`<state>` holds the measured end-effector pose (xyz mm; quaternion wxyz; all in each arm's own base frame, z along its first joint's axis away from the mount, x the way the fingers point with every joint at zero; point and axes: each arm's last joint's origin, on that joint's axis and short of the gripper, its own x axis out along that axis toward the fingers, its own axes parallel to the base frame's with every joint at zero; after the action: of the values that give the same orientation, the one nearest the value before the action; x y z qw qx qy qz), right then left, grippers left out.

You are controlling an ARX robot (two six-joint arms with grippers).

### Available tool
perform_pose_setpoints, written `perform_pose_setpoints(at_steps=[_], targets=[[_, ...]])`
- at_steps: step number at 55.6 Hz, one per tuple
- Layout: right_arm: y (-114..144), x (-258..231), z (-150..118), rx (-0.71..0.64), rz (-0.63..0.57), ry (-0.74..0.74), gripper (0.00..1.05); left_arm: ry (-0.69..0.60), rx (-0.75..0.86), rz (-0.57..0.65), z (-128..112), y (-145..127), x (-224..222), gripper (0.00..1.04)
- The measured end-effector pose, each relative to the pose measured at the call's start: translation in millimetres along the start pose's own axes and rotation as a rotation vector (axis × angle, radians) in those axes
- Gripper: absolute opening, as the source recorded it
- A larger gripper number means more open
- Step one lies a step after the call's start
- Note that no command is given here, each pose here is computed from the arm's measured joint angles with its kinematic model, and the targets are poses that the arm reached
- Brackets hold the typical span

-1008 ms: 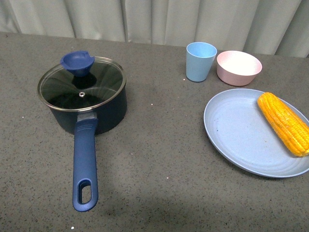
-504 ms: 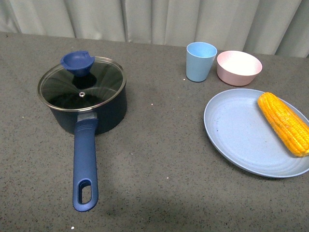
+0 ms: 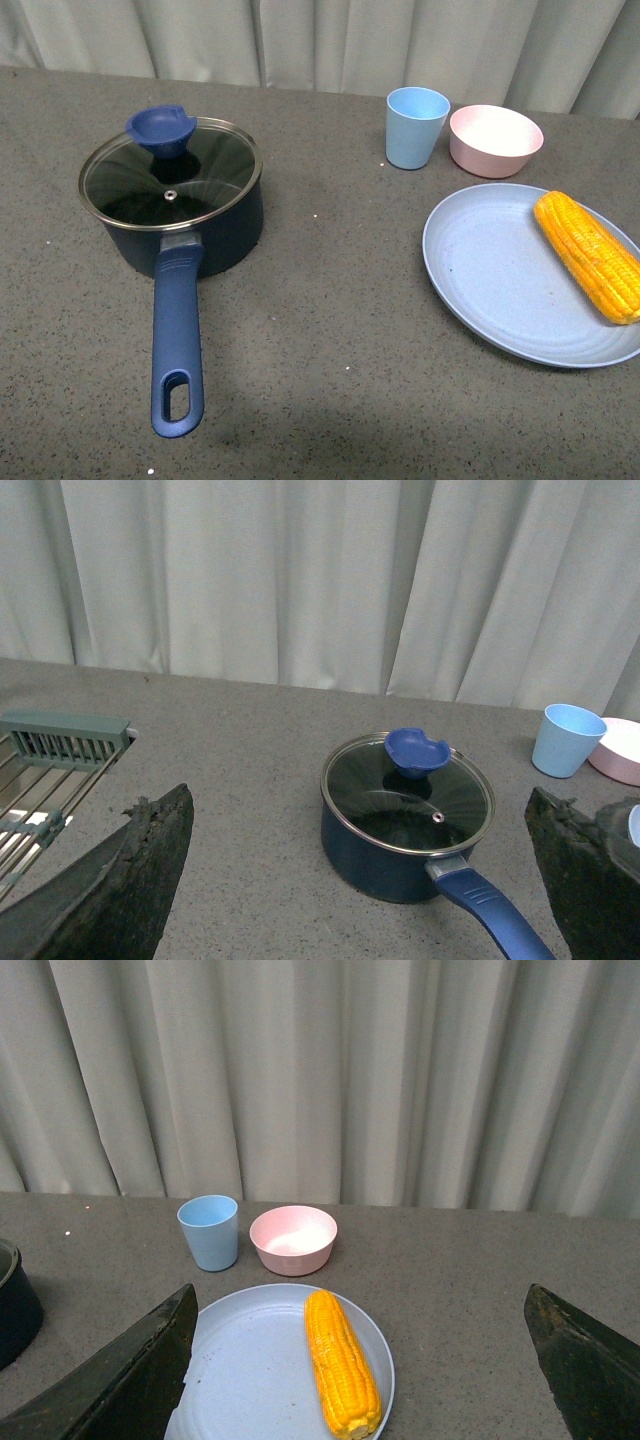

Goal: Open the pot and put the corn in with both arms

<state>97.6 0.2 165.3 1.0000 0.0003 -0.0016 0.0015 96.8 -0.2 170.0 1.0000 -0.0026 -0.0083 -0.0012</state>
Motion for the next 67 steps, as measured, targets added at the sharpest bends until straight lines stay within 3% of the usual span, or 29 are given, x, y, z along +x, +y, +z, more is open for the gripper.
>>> perform_pose_setpoints(at_steps=[50,56,67], targets=[[0,0,0,0.0,0.0,0.0,0.96,0.0,0.0,0.0,0,0,0,0.98],[0,0,0,0.0,-0.001,0.0,0.96,0.142,-0.071,0.22,-8,2,8,0.98],[0,0,0,0.0,0.0,0.0,0.96,0.084,-0.152,0.178,4,3,50,0.98]])
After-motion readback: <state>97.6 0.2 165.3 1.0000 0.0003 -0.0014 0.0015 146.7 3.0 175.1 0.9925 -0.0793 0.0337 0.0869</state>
